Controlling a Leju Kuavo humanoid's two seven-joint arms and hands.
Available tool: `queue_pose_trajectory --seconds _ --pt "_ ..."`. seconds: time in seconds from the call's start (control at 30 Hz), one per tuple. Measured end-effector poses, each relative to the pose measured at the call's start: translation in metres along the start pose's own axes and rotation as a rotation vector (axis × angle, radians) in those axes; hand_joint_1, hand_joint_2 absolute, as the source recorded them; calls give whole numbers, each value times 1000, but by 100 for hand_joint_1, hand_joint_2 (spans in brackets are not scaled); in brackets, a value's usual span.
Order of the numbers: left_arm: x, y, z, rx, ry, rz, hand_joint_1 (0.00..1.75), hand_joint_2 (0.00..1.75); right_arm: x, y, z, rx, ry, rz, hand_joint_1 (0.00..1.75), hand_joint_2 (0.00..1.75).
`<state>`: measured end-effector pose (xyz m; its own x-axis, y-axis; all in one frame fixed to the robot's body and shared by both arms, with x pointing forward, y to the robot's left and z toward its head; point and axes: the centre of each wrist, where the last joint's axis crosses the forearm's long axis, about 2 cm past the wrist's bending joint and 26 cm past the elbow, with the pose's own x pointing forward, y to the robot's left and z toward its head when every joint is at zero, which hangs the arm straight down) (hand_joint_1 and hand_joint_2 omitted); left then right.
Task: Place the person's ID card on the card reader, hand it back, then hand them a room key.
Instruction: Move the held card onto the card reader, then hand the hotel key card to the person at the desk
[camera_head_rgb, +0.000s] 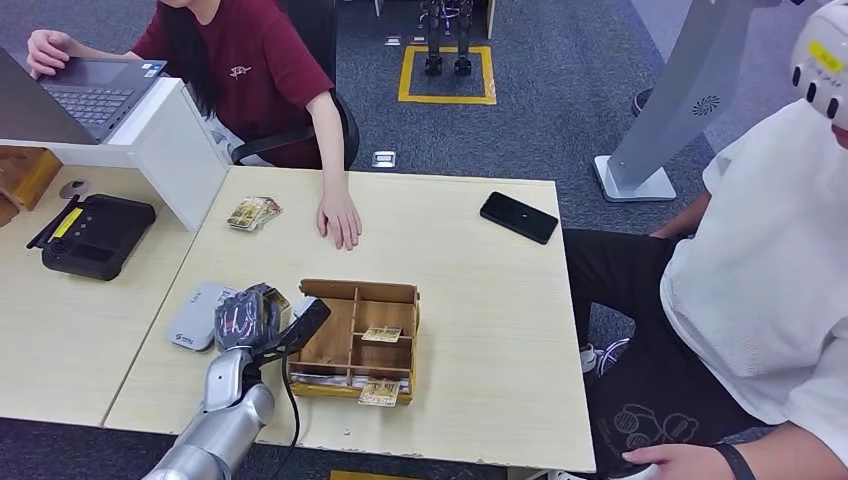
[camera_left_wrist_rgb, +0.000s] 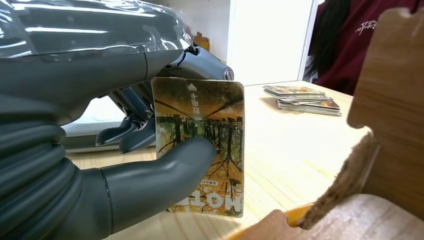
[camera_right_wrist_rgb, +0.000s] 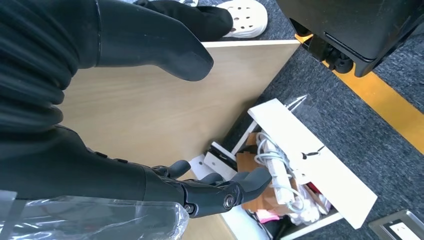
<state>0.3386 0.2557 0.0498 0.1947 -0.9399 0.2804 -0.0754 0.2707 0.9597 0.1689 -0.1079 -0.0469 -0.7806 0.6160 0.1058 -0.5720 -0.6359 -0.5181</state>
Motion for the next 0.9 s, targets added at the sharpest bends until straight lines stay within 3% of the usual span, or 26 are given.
queue_pose_trajectory --seconds 0.23,0.43,0.9 --pt "-1 -2 -2 -26 -15 8 175 175 0 -1 0 1 -30 29 0 175" --pt "0 -3 -1 -73 -89 100 175 175 0 -2 0 2 -46 45 0 175" --pt "11 13 4 84 -181 289 175 175 3 0 0 9 -69 89 0 175"
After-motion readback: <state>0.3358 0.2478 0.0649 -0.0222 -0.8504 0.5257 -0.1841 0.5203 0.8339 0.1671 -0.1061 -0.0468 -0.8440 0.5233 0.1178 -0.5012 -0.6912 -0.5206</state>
